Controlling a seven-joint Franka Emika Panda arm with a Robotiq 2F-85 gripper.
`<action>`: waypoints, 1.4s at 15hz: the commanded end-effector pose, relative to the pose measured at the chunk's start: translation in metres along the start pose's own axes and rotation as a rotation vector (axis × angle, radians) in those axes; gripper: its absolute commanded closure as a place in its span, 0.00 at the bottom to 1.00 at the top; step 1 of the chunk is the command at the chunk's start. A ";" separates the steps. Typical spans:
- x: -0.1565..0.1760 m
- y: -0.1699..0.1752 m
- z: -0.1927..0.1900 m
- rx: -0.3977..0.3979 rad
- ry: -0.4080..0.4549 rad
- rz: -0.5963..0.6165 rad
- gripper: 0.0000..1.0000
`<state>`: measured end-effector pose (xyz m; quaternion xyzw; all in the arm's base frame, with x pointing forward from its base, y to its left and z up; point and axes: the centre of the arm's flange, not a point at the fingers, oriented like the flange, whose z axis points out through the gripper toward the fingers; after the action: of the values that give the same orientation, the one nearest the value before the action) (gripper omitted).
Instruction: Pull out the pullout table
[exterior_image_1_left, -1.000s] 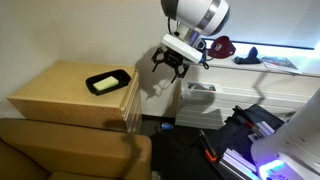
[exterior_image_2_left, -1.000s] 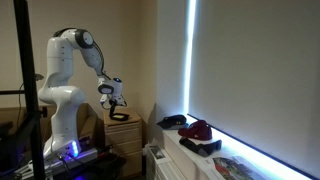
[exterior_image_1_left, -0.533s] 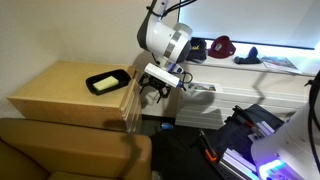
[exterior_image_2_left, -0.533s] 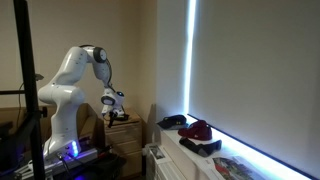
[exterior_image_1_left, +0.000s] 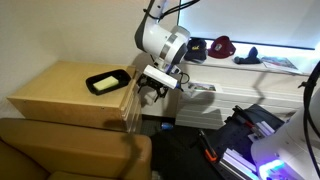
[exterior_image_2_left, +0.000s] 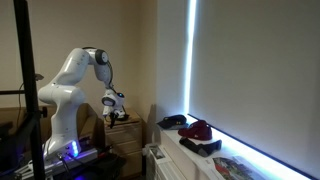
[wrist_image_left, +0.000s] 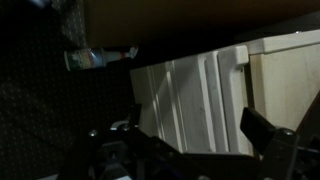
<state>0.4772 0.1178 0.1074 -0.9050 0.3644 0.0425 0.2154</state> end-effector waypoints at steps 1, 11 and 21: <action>-0.006 -0.004 0.034 0.092 0.080 -0.139 0.00; -0.015 -0.025 0.054 0.079 0.099 -0.241 0.00; 0.005 -0.024 0.106 0.137 0.226 -0.309 0.00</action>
<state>0.5084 0.1704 0.0417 -0.9328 0.2497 -0.0933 0.2425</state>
